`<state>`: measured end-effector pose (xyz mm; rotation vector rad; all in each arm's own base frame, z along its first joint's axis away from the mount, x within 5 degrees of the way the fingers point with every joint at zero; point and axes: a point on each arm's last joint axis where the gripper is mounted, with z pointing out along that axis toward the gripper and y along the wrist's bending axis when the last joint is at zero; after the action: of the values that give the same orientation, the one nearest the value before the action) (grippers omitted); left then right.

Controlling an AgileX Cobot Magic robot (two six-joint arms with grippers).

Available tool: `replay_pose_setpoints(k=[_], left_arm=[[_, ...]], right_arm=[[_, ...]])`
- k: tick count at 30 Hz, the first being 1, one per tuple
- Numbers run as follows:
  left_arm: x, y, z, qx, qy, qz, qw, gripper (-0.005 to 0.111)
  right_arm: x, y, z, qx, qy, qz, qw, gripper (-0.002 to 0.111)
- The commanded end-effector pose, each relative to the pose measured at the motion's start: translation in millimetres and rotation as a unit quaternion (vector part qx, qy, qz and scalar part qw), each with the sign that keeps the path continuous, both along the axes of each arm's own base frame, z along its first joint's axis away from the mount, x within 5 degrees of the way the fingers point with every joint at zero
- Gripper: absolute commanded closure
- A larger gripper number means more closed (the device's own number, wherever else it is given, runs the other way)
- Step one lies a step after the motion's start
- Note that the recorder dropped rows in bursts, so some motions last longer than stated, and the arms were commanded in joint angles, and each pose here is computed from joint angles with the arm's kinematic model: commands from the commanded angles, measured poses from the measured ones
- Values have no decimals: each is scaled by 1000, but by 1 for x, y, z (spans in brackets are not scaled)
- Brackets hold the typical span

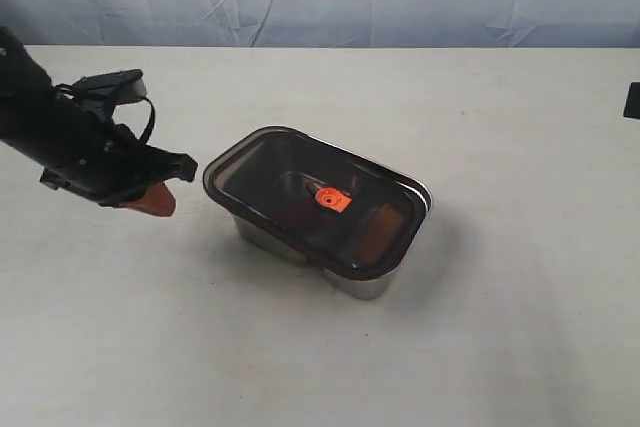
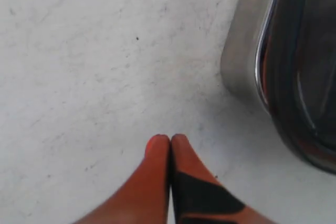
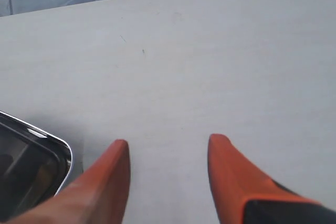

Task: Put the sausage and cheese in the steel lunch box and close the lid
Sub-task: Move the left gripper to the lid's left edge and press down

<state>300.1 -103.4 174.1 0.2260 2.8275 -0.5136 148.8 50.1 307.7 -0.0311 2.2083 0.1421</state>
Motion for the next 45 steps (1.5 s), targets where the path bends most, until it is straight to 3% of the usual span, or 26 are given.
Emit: replay_pose_setpoints(k=[1, 6, 15, 25, 36, 45], left_arm=[[11, -14, 15, 55, -33, 2, 998, 107], [19, -24, 34, 105, -57, -11, 993, 107], [17, -37, 42, 102, -60, -24, 993, 107], [14, -57, 15, 127, -26, -64, 989, 107], [22, -73, 17, 141, -30, -75, 987, 107], [19, -80, -2, 157, 5, -90, 983, 107]], right_arm=[[0, 0, -1, -1, -3, 1, 1000, 62], [0, 0, -1, -1, -3, 1, 1000, 62], [0, 0, 0, 5, -3, 2, 1000, 62], [0, 0, 0, 4, -3, 4, 1000, 62], [0, 1, 0, 3, -5, 5, 1000, 62], [0, 0, 0, 3, -4, 4, 1000, 62]])
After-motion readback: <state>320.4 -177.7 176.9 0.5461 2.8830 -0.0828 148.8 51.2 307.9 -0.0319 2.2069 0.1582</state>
